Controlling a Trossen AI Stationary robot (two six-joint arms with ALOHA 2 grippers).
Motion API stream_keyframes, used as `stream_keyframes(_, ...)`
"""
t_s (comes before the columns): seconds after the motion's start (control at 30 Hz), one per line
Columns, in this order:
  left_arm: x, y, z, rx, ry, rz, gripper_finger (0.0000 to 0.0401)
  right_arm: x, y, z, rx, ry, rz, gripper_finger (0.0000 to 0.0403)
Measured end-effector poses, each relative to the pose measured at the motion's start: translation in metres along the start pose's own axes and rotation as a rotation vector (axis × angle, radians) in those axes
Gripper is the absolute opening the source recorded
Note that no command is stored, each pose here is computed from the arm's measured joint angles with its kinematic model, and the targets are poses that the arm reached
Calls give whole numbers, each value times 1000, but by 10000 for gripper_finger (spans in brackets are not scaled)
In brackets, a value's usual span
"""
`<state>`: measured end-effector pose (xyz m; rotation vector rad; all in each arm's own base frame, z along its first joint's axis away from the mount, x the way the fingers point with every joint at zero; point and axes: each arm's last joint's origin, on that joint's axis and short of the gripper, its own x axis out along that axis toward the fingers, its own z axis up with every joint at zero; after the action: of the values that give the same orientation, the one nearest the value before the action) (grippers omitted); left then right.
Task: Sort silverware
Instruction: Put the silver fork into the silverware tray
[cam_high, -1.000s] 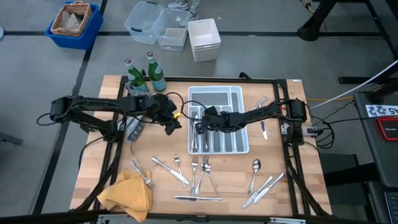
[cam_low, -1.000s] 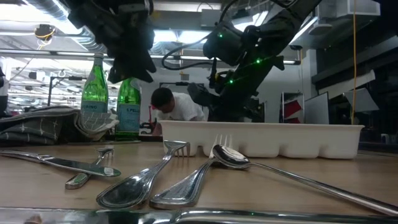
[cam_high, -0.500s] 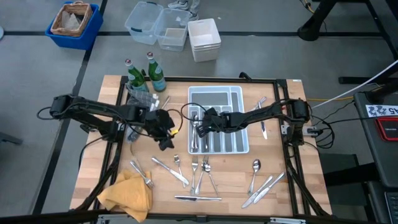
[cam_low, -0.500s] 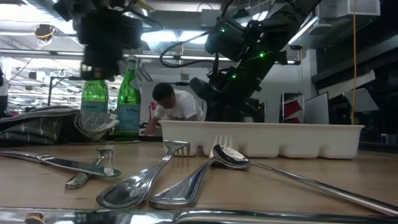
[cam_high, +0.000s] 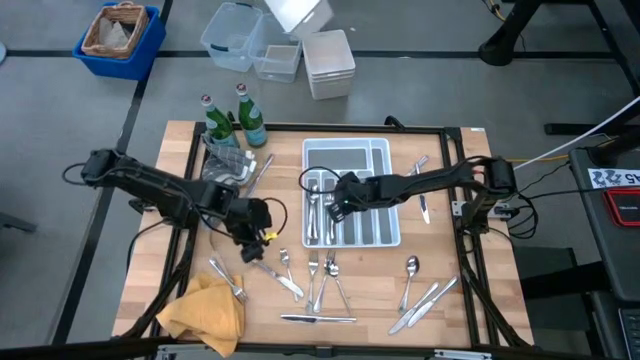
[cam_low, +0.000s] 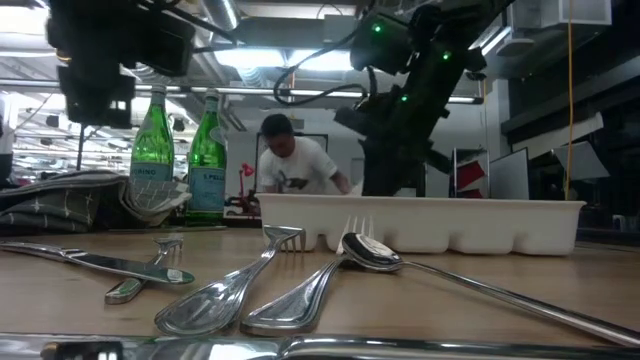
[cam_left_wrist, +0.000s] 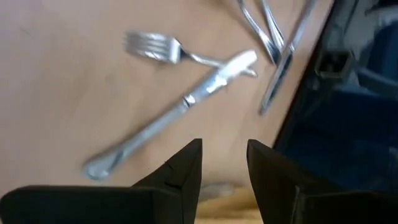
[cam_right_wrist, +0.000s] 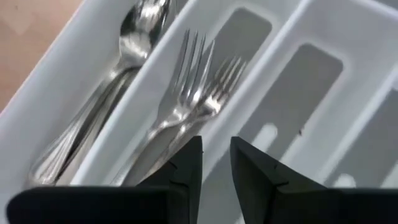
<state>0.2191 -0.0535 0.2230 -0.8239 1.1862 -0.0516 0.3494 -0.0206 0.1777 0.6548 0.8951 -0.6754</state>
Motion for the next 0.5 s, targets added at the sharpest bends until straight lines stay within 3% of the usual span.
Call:
stream_keyframes(0.23, 7, -15, -19, 159, 96, -50, 118, -9, 4, 0, -63, 90, 135, 85)
stream_keyframes(0.5, 15, -32, -46, 536, 169, -97, 118, -12, 13, -3, -73, 219, 327, 85)
